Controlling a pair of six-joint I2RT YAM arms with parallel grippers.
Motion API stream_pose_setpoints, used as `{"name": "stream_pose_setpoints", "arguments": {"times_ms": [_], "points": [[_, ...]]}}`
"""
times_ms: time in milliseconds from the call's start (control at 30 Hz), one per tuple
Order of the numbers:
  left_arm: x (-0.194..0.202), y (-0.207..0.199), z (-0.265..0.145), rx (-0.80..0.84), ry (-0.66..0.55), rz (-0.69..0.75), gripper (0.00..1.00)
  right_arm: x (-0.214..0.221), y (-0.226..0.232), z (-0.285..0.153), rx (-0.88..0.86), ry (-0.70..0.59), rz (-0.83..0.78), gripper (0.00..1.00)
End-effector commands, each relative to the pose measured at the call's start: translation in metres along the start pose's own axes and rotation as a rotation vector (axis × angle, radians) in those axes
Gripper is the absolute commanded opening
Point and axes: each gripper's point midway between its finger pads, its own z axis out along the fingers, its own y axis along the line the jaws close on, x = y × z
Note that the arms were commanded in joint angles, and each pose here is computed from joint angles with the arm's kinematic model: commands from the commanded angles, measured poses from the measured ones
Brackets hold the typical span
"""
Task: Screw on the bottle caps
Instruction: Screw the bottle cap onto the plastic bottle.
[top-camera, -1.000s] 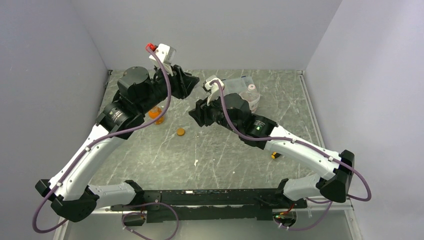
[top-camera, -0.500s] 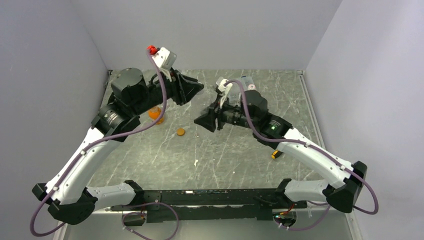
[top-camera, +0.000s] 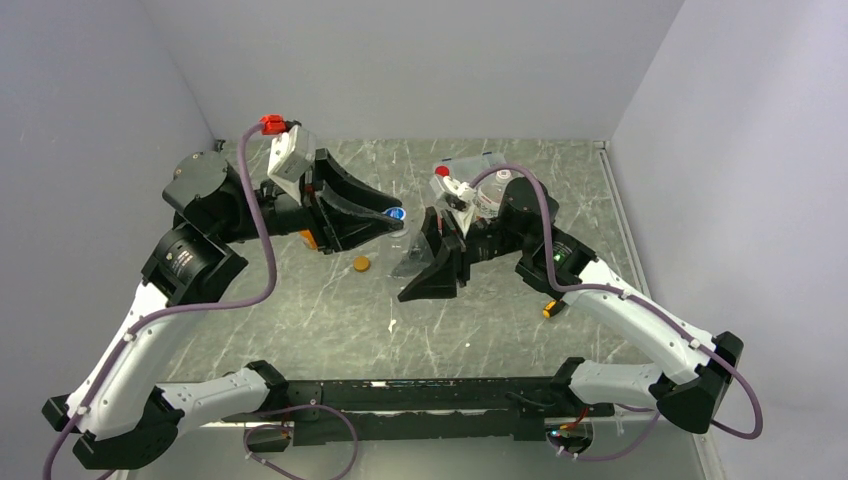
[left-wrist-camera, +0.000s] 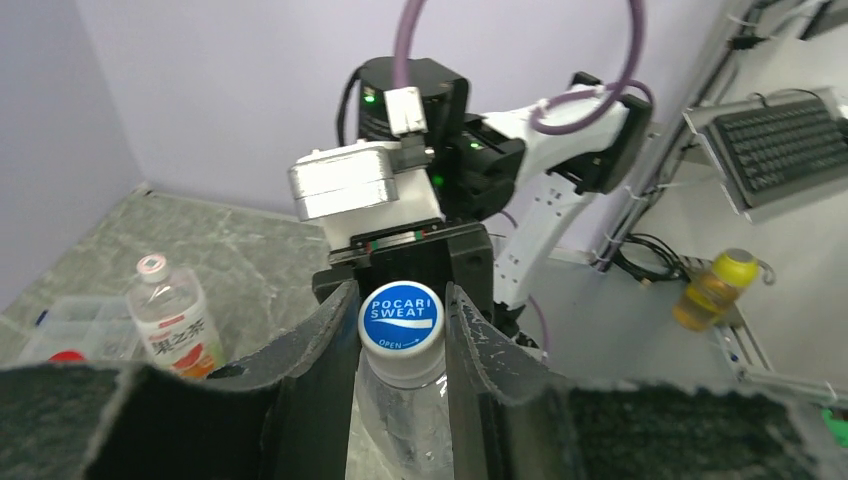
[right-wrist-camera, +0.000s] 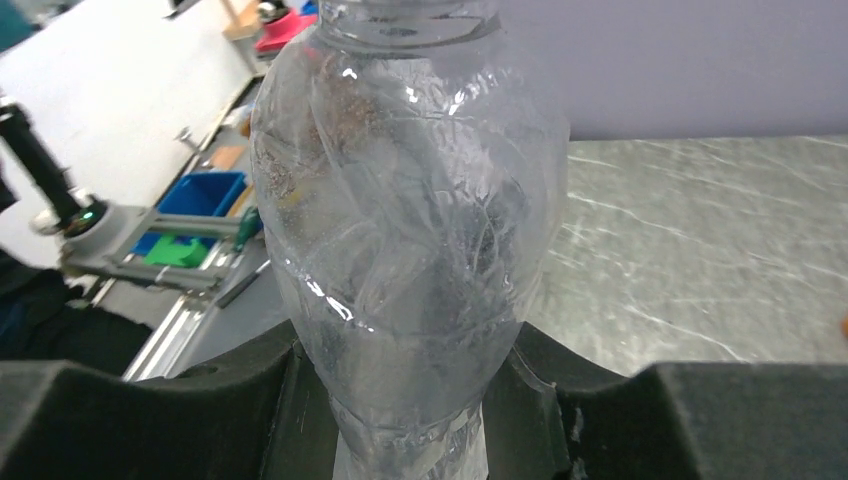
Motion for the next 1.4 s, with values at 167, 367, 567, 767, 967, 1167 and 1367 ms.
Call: {"name": "stream_pose_setpoints", "arguments": {"times_ms": [167,367,567,767,967,1167,1367], "points": [[-0.019,-0.015,-0.012,0.007,-0.047,0.042,0.53,-0.042,0.038,-0.008,-0.113,-0.056,-0.186,0.10],[-0.043,0.025,-0.030,-0.291,-0.141,0.062,0.78,-0.038,-0.010,-0.010,0.154,-0.059,-0.141,0.12],[-0.042,0.055,-0.035,-0.445,-0.145,0.047,0.81,-0.035,-0.077,-0.020,0.521,-0.096,-0.061,0.13],[-0.029,0.103,-0.035,-0.642,-0.137,0.013,0.79,-0.033,-0.120,-0.027,0.803,-0.142,-0.022,0.13],[-0.010,0.131,-0.023,-0.711,-0.108,-0.029,0.74,-0.029,-0.137,-0.021,0.907,-0.136,-0.018,0.12],[0.006,0.148,-0.020,-0.766,-0.082,-0.063,0.68,-0.025,-0.147,-0.018,0.953,-0.138,-0.009,0.12],[0.018,0.154,-0.015,-0.769,-0.060,-0.082,0.62,-0.022,-0.152,-0.014,0.958,-0.128,-0.009,0.12]]}}
